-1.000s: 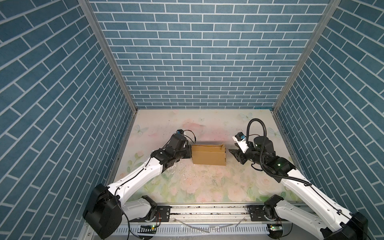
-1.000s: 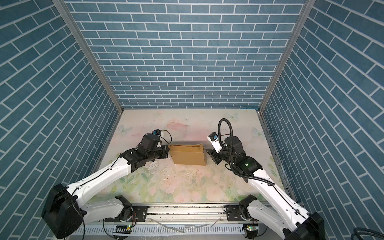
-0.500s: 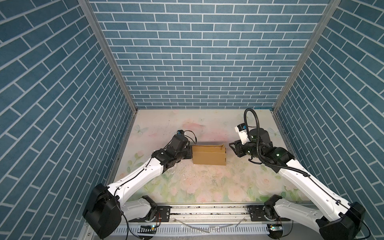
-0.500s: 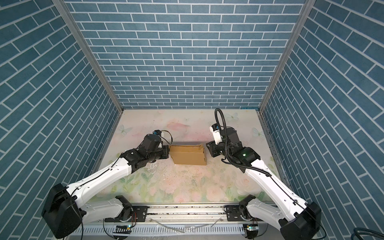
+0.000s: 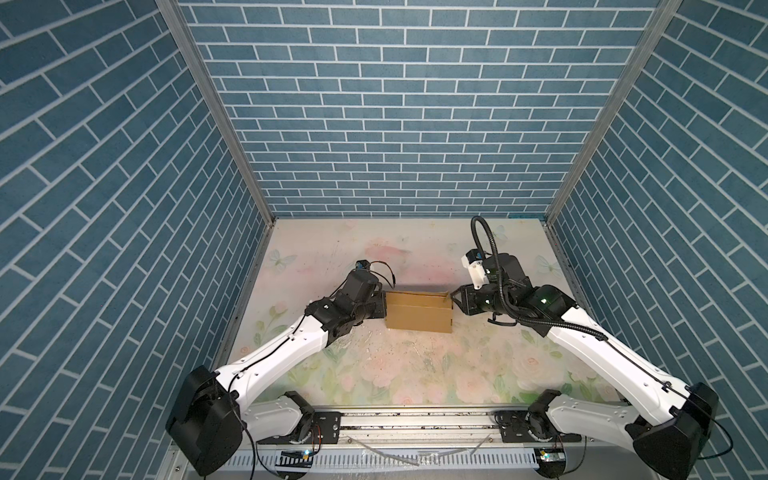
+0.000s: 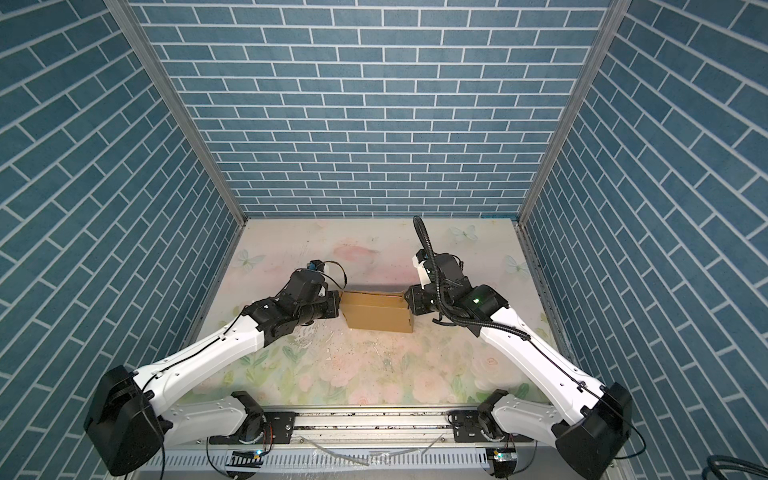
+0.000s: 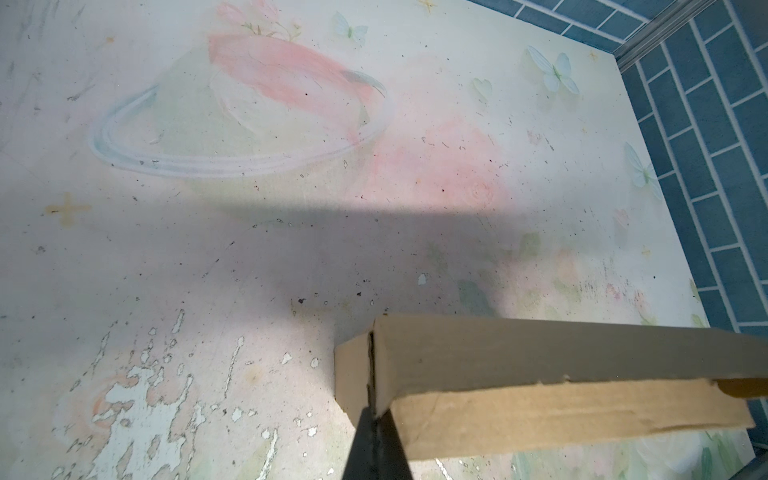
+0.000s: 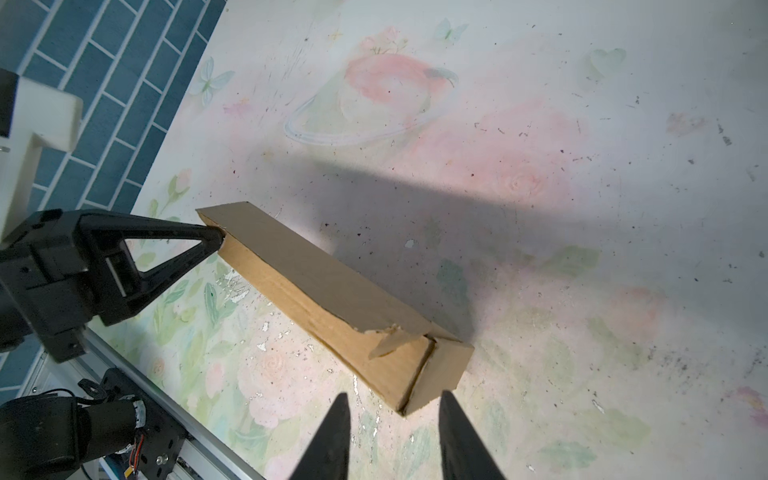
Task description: Fold the paper box
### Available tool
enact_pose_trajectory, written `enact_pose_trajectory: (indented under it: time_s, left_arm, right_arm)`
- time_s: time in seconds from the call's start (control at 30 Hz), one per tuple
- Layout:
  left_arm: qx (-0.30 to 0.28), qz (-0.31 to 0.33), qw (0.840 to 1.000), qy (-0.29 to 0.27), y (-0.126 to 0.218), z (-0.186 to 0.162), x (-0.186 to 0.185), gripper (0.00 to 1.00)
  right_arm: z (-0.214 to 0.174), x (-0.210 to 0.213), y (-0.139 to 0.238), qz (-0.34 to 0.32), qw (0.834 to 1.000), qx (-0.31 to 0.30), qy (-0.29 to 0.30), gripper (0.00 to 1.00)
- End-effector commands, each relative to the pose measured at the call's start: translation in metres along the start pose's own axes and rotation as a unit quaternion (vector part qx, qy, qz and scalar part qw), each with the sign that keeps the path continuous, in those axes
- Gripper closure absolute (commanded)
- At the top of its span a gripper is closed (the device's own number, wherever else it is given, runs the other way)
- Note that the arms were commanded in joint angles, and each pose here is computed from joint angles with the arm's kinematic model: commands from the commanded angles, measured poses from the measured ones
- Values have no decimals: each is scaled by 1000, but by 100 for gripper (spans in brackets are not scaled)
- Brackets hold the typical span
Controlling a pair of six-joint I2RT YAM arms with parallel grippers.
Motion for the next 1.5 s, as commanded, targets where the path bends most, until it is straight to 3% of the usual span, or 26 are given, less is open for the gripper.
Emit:
enact_pose_trajectory:
  time_s: [0.0,1.47]
  left_arm:
    - [1,11,1000,-1,2,2,0,100]
    - [4,8,1000,-7,2,-4,-1,100]
  right_arm:
    - [6,10,4,-1,1000,3,-19,65]
    - [6,5,-32,-45,998,29,-39,66]
Point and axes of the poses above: each gripper's point midway between its finger pads, its own y axis back along the fingers, its own x axis along the line the jaws close on, z = x × y, the point moved 2 cm from there along y, back along the fingers, and after that the axes turned 12 degrees about -y, right-handed, at the moved point
